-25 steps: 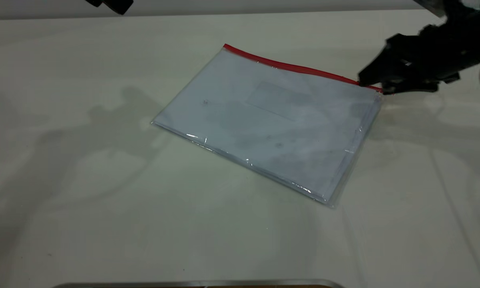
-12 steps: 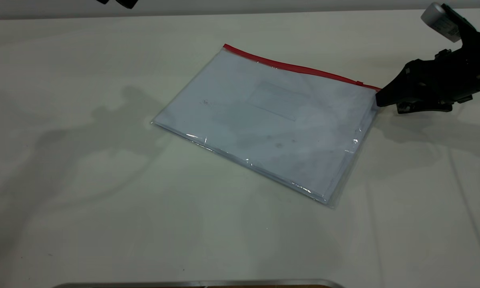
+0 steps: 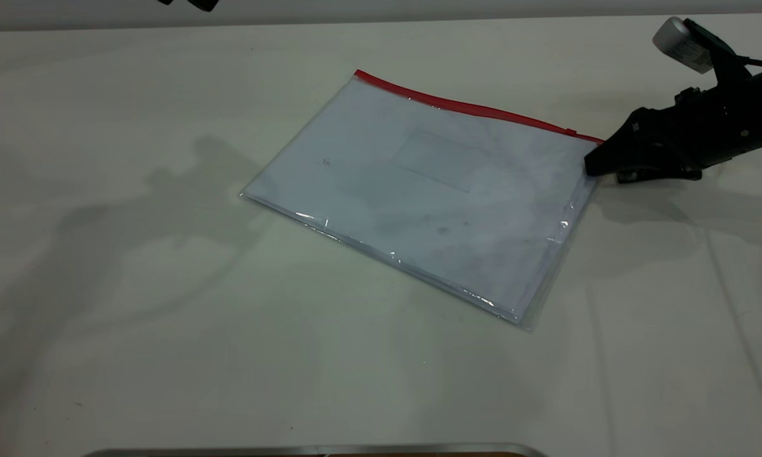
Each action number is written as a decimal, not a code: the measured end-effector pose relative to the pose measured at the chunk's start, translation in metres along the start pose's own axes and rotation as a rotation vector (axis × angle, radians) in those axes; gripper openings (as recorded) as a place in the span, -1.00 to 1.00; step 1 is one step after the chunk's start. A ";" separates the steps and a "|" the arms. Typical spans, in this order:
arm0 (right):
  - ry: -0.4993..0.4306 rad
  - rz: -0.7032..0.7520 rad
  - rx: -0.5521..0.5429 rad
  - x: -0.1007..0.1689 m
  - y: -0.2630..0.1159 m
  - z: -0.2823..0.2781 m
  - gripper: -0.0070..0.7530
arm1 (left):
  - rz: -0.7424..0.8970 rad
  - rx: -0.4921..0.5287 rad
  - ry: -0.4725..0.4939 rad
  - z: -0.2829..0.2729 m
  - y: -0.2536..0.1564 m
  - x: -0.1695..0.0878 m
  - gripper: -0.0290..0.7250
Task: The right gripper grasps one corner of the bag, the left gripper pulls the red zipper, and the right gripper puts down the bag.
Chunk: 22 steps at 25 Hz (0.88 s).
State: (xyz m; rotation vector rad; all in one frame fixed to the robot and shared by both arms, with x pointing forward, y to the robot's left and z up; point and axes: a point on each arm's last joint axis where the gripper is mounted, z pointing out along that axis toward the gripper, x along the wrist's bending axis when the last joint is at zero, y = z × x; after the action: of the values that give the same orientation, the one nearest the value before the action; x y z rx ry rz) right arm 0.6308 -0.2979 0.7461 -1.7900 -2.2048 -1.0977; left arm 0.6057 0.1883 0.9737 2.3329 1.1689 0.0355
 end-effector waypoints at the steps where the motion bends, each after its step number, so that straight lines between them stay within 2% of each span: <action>1: 0.005 -0.002 -0.009 0.000 0.001 0.000 0.55 | -0.001 -0.002 0.001 0.000 0.000 0.000 0.64; 11: 0.025 -0.006 -0.077 -0.002 0.000 0.007 0.55 | -0.007 -0.021 0.016 0.000 0.002 0.001 0.64; 22: 0.179 0.003 -0.138 0.003 -0.005 0.019 0.52 | -0.008 -0.024 0.019 0.000 0.002 0.002 0.64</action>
State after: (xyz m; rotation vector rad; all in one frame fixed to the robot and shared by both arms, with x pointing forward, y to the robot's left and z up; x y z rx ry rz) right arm 0.6320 -0.2852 0.7313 -1.6697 -2.0687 -1.3811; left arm 0.6084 0.1886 0.9744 2.3115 1.1808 0.0680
